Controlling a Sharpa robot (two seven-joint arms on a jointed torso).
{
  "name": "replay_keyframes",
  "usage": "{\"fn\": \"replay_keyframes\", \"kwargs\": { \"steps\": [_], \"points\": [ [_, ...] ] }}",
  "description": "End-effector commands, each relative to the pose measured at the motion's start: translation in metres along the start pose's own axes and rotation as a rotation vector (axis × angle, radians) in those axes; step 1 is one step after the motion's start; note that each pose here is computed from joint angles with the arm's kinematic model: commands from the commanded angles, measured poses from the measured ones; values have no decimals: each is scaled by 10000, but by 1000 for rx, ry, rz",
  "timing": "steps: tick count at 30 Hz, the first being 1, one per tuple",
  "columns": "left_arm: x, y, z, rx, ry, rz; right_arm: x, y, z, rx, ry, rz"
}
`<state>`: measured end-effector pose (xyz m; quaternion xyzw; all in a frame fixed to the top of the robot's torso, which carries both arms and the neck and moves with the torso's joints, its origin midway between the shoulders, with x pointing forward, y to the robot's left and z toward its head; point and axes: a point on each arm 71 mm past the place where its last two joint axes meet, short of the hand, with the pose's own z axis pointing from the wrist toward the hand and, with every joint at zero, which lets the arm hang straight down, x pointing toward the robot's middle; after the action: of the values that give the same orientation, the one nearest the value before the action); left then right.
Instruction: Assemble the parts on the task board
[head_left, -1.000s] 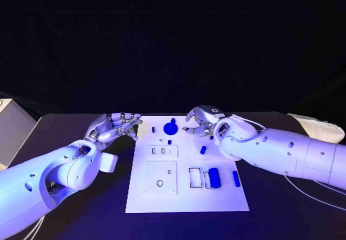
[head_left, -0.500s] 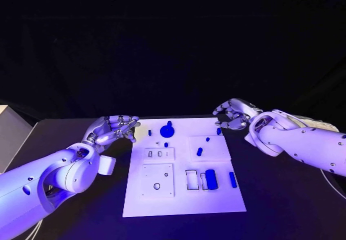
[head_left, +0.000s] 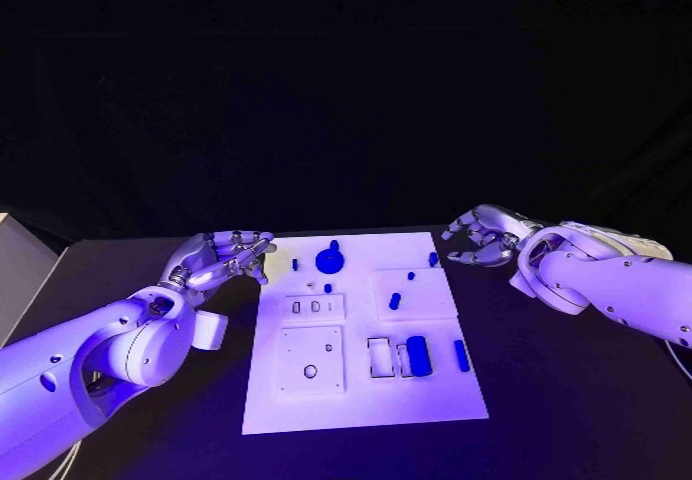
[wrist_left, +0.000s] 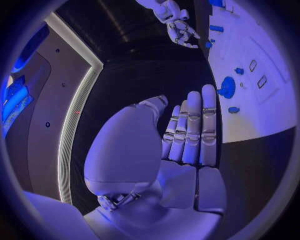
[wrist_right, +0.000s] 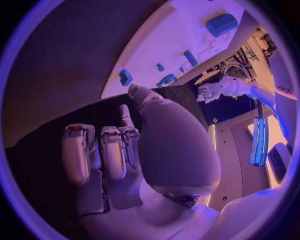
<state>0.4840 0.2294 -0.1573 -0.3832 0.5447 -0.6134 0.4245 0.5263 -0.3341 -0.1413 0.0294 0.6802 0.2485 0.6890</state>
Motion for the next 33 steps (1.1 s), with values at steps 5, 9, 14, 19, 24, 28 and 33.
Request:
{"fn": "replay_keyframes", "kwargs": {
  "steps": [5, 9, 14, 19, 24, 28, 33],
  "points": [
    [19, -6, 5, 10, 12, -3, 91, -16, 9, 0, 55, -40],
    [21, -6, 5, 10, 13, -3, 143, -21, 36, 11, 58, -42],
    [20, -5, 4, 10, 13, -3, 188, -9, 62, 18, 55, -43],
    [18, -5, 4, 10, 13, -3, 223, 9, 93, 24, 53, -42],
    [20, -4, 5, 9, 14, -3, 254, 12, 123, 32, 48, -41],
    [19, -4, 5, 9, 14, -3, 281, 6, 147, 40, 47, -40],
    [20, -3, 5, 9, 15, -3, 313, 1, 166, 47, 53, -35]
  ]
}}
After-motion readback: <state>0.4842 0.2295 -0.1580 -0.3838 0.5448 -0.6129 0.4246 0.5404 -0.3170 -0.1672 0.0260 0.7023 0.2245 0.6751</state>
